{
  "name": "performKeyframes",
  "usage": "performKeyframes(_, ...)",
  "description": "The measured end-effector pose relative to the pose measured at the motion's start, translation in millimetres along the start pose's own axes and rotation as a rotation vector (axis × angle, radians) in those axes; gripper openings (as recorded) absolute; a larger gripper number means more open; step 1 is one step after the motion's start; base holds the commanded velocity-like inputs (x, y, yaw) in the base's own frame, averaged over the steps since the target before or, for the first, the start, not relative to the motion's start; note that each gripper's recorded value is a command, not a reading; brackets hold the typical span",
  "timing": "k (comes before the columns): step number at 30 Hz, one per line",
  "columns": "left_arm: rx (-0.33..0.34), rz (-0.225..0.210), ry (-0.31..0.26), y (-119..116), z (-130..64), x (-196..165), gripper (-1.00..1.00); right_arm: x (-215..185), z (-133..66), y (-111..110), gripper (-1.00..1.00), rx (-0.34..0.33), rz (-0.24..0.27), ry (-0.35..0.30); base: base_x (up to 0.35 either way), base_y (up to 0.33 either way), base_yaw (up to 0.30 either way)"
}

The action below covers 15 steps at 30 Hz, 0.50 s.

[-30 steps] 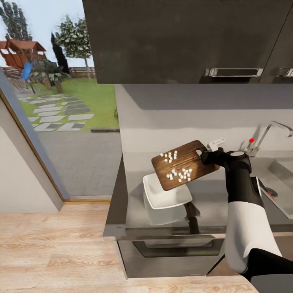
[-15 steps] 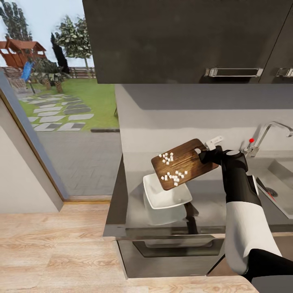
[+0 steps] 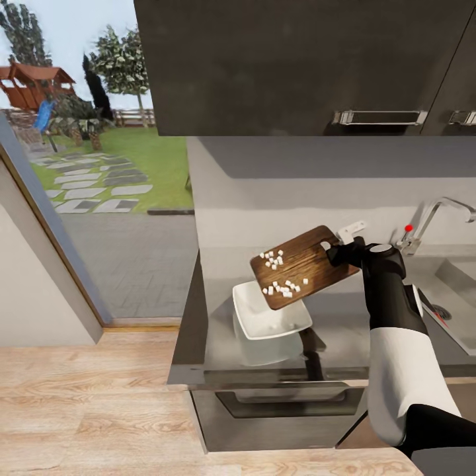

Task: In the kitchen, take the Vidalia onion out of the sink, dice it on the chopping board with the paring knife, put the diced onion into the bowl on the countertop, then place both the paring knife and the chopping board into the sink.

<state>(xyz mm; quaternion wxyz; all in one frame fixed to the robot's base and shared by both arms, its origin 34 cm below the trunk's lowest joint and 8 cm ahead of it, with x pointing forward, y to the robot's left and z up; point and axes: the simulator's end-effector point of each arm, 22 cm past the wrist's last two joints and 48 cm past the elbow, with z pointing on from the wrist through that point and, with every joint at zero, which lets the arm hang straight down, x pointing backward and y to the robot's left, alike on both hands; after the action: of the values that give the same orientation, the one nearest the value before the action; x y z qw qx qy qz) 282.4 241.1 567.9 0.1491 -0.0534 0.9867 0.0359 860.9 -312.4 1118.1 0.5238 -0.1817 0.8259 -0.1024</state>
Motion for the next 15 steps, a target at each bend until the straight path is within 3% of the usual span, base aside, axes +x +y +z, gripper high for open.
performKeyframes(15, 0.001, 0.0, 0.0, -0.1, 0.0, 0.0, 1.0, 7.7, -1.4, -17.0, -1.0, 0.055, -0.036, 0.028, 0.0, 0.0, 0.0)
